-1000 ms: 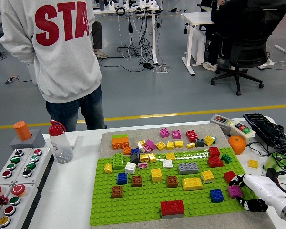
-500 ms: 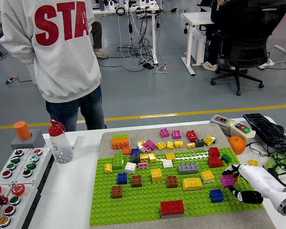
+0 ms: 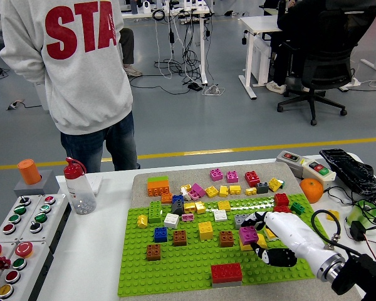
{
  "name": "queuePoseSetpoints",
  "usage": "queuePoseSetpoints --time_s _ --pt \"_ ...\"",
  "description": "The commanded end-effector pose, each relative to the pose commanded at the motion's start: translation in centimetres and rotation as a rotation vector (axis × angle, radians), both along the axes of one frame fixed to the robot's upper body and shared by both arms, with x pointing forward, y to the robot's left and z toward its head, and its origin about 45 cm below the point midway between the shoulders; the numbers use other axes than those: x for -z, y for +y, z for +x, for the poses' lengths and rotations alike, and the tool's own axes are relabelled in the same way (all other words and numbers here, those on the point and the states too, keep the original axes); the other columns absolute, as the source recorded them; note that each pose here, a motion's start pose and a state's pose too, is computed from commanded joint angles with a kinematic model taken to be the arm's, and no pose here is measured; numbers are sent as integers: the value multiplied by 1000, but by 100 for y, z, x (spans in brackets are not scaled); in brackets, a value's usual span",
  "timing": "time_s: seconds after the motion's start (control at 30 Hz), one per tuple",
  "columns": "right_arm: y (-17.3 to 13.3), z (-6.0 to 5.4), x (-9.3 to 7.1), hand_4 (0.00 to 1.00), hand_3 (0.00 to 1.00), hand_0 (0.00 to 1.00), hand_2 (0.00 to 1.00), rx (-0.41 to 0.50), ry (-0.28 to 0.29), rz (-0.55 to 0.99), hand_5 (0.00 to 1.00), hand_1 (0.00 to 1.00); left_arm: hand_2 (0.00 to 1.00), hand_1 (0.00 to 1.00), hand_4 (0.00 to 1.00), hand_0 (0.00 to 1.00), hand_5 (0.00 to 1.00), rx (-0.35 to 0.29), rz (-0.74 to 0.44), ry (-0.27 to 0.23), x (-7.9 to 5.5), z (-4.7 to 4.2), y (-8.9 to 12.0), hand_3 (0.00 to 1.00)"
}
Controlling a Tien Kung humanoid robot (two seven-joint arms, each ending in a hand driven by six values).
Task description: Pick up the brick,pile it on top of brick,press brick,pick up the brick,pile it on top of brick,press brick
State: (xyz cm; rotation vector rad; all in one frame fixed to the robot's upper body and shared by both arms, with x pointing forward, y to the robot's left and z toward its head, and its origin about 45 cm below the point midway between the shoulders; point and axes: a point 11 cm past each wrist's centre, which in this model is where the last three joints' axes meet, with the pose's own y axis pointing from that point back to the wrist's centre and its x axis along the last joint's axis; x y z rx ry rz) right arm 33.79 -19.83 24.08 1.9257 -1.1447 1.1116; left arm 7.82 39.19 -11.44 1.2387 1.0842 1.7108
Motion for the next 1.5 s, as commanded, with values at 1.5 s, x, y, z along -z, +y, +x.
queuePoseSetpoints --time_s 1.5 --pt "505 -161 318 502 584 678 615 -10 108 -142 97 639 704 679 303 651 998 3 4 13 5 -59 20 573"
